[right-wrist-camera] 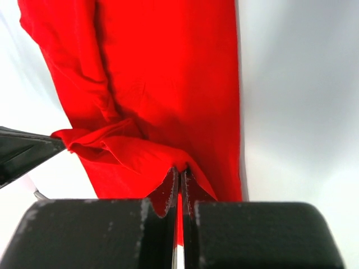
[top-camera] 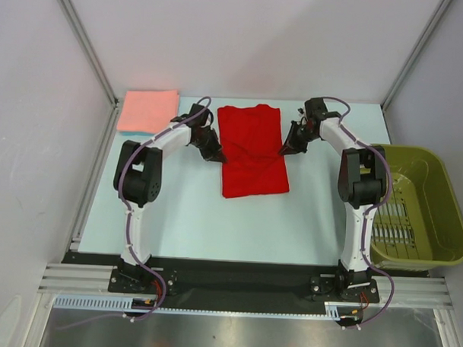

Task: Fold and stack the t-shirts
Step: Fold the tshirt

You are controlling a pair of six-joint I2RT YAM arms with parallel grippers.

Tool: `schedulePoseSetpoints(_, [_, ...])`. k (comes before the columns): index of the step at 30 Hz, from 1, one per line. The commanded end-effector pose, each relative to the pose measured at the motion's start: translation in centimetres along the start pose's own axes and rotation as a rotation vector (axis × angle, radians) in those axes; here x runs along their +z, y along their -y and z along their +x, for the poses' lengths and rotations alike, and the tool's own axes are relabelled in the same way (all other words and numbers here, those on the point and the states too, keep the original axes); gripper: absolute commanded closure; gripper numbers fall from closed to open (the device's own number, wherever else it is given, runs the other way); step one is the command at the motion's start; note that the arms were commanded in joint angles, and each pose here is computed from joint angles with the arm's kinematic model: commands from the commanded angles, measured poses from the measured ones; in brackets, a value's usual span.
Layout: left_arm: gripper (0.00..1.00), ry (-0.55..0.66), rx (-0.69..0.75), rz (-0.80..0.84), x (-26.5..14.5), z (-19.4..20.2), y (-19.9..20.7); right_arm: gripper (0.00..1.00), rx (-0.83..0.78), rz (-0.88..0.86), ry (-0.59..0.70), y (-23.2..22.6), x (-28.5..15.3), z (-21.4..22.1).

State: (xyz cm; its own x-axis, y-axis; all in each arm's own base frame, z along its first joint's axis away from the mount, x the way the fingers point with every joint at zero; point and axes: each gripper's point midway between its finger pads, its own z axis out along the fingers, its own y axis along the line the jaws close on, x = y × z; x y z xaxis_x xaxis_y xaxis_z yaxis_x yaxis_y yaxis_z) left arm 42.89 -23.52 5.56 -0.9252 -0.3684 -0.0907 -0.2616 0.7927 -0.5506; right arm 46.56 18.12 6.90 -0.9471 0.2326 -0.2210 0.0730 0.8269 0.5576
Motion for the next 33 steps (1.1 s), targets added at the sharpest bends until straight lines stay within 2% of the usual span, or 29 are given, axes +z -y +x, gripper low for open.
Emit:
schedulePoseSetpoints(1, [1.00, 0.015, 0.024, 0.025, -0.5, -1.0, 0.6, 1.00, -0.018, -0.039, 0.018, -0.9, -0.6, -1.2])
schedulePoseSetpoints(9, [0.99, 0.026, 0.000, 0.022, 0.1, -2.2, -0.2, 1.00, -0.005, -0.040, 0.015, -0.1, 0.1, -2.1])
schedulePoseSetpoints(17, [0.88, 0.032, 0.007, 0.049, 0.2, -3.3, 0.8, 0.98, 0.009, -0.042, 0.021, 0.3, 0.5, -2.9])
schedulePoseSetpoints(20, [0.80, 0.032, 0.008, 0.052, 0.3, -3.6, 0.8, 0.91, 0.013, -0.041, 0.026, 0.3, 0.5, -3.3])
schedulePoseSetpoints(22, [0.70, 0.048, 0.030, 0.017, 0.0, -4.1, 0.5, 0.83, 0.008, -0.042, 0.035, 0.3, 0.6, -4.0])
schedulePoseSetpoints(26, [0.56, 0.165, 0.129, -0.092, -3.4, -6.4, 0.5, 0.54, -0.027, 0.048, 0.056, 1.3, -0.8, -5.4])
schedulePoseSetpoints(27, [0.49, 0.206, 0.166, -0.129, -4.4, -6.9, 0.1, 0.50, -0.041, 0.089, 0.064, 1.8, -1.4, -5.6])
schedulePoseSetpoints(28, [0.46, 0.258, 0.201, -0.112, -6.8, -7.1, 1.4, 0.45, -0.067, 0.187, 0.079, 2.8, -3.0, -5.9])
schedulePoseSetpoints(29, [0.45, 0.274, 0.232, -0.107, -7.5, -6.8, 1.9, 0.40, -0.080, 0.229, 0.078, 3.1, -3.7, -5.7])
schedulePoseSetpoints(31, [0.45, 0.232, 0.320, -0.042, -7.7, -4.2, 3.4, 0.39, -0.122, 0.246, 0.050, 2.1, -5.0, -3.3])
schedulePoseSetpoints(32, [0.47, 0.223, 0.354, 0.015, -8.5, -2.9, 4.8, 0.39, -0.143, 0.220, 0.042, 1.3, -4.7, -2.2])
schedulePoseSetpoints(33, [0.55, 0.143, 0.370, 0.040, -6.8, 0.3, 4.5, 0.40, -0.159, 0.185, 0.043, 0.1, -5.0, -1.3])
